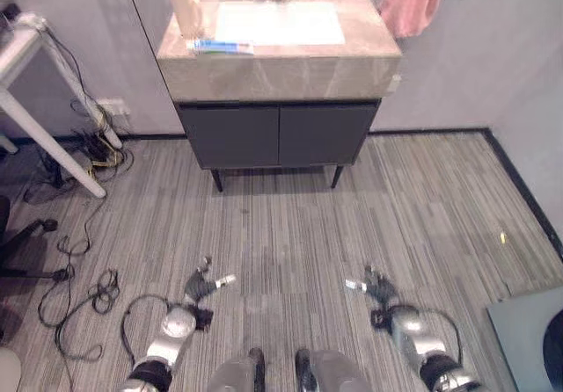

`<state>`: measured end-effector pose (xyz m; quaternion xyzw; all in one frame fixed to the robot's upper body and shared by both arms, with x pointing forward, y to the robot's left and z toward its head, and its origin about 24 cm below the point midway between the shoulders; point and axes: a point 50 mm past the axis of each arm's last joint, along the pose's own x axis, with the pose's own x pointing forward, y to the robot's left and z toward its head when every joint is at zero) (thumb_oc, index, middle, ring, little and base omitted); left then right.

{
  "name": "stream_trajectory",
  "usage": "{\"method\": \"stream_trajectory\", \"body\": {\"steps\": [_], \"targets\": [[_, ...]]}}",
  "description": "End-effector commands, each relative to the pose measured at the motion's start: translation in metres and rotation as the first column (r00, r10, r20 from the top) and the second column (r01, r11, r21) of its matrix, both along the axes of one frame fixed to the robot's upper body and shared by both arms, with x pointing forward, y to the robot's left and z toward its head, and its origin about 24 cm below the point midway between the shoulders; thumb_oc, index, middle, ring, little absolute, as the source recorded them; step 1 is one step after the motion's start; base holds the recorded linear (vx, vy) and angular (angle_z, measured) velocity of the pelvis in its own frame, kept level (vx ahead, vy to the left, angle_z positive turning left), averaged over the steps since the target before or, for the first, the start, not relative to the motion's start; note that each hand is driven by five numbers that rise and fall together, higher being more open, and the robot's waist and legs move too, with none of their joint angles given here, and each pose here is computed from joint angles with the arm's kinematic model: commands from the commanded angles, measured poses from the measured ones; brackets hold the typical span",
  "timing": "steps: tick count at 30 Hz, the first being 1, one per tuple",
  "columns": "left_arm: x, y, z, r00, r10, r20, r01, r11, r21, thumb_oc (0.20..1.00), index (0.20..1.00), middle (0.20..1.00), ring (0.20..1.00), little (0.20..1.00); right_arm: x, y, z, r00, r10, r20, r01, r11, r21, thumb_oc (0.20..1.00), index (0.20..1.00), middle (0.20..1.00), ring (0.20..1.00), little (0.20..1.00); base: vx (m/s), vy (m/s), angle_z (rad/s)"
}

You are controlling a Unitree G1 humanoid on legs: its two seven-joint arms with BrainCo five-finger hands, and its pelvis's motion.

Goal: Put brush and paste in cup on sink, flatten towel.

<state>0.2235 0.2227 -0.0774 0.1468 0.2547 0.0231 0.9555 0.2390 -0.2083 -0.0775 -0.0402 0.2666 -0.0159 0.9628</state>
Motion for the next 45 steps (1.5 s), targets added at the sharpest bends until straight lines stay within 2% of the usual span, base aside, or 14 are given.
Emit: {"method": "stream_trajectory", "body": {"steps": [1, 11, 19, 35, 42, 43, 45], "targets": [[-0.01, 0.006, -0.002, 0.998, 0.054, 0.021, -0.054, 0.999, -0.007, 1.0, 1.0, 1.0, 1.0, 1.0, -0.012, -0.013, -0.002, 0.999, -0.035, 0.015, 0.036, 0.999, -0.033, 1.0, 1.0, 1.0, 1.0, 1.0, 0.01, -0.018, 0.11], [-0.026, 0.005, -0.009, 0.999, 0.034, -0.019, -0.034, 0.999, -0.007, 1.0, 1.0, 1.0, 1.0, 1.0, -0.03, -0.015, -0.014, 0.997, -0.066, -0.034, 0.066, 0.998, -0.02, 1.0, 1.0, 1.0, 1.0, 1.0, 0.02, -0.001, -0.01], [-0.033, 0.013, -0.012, 0.995, 0.094, -0.025, -0.094, 0.996, -0.01, 1.0, 1.0, 1.0, 1.0, 1.0, -0.029, -0.017, -0.012, 0.998, -0.06, -0.025, 0.059, 0.997, -0.041, 1.0, 1.0, 1.0, 1.0, 1.0, 0.0, 0.0, 0.0], [-0.024, 0.002, -0.012, 0.997, 0.073, -0.025, -0.074, 0.997, -0.034, 1.0, 1.0, 1.0, 1.0, 1.0, -0.036, -0.043, -0.004, 0.997, -0.081, -0.008, 0.079, 0.989, -0.123, 1.0, 1.0, 1.0, 1.0, 1.0, 0.04, -0.085, 0.08], [-0.029, -0.006, -0.019, 0.995, 0.08, -0.058, -0.082, 0.996, -0.041, 1.0, 1.0, 1.0, 1.0, 1.0, -0.027, -0.027, -0.006, 0.998, -0.062, -0.005, 0.062, 0.992, -0.107, 1.0, 1.0, 1.0, 1.0, 1.0, 0.3, 0.071, -0.1], [-0.033, -0.007, -0.022, 0.993, 0.093, -0.068, -0.097, 0.994, -0.047, 1.0, 1.0, 1.0, 1.0, 1.0, -0.018, -0.012, -0.004, 1.0, -0.027, 0.01, 0.027, 0.997, -0.072, 1.0, 1.0, 1.0, 1.0, 1.0, 0.42, 0.186, -0.21], [-0.036, -0.005, -0.022, 0.992, 0.108, -0.07, -0.112, 0.992, -0.056, 1.0, 1.0, 1.0, 1.0, 1.0, -0.017, -0.005, -0.005, 1.0, -0.006, 0.006, 0.006, 0.998, -0.07, 1.0, 1.0, 1.0, 1.0, 1.0, 0.46, 0.217, -0.58]]}}
